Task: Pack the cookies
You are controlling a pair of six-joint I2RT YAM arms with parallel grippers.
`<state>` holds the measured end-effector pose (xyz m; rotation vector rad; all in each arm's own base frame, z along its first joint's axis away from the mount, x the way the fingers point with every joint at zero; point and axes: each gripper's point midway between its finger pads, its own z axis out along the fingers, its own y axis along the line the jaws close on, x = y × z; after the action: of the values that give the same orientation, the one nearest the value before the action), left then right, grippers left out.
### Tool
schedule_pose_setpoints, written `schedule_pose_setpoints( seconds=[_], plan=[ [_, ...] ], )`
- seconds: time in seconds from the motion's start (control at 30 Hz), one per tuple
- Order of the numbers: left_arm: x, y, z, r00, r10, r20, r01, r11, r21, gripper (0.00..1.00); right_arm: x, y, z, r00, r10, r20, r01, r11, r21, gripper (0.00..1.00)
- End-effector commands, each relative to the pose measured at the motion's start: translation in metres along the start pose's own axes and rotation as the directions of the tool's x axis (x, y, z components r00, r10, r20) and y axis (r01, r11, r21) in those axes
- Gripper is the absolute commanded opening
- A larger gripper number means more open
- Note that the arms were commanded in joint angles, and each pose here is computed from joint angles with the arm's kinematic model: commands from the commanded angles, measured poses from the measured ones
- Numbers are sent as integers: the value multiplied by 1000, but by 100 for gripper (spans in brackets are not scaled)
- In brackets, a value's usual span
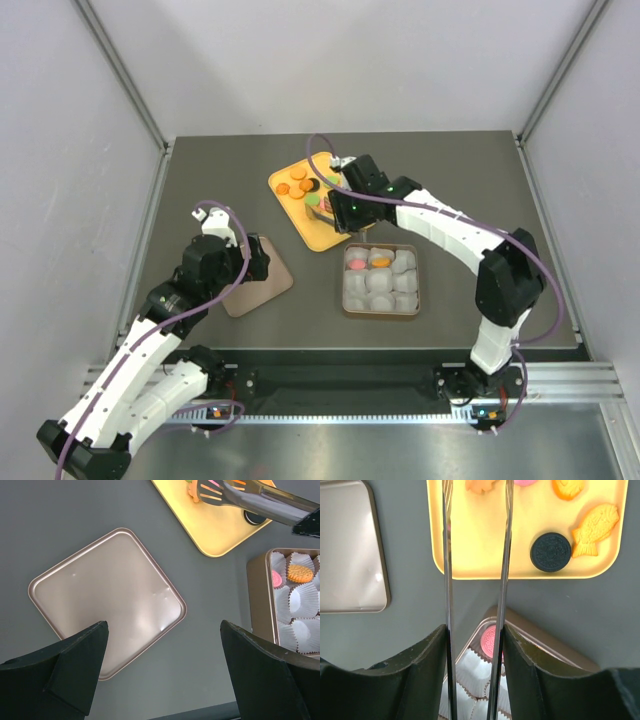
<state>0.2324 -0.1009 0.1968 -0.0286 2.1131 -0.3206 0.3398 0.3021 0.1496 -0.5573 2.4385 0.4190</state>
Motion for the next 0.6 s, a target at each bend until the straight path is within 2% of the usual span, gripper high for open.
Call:
schedule_pose_setpoints(
  seconds=[0.0, 0.57],
  plan=[
    [-2, 0, 1, 1000, -8, 17, 8, 1000, -3, 99, -32, 15, -3, 996, 0, 88, 2, 1000, -29, 46],
    [-3, 0, 0, 1000, -10, 20, 10, 1000, -2, 99, -27, 21, 21, 998, -29, 56, 27, 999, 37, 45]
  ],
)
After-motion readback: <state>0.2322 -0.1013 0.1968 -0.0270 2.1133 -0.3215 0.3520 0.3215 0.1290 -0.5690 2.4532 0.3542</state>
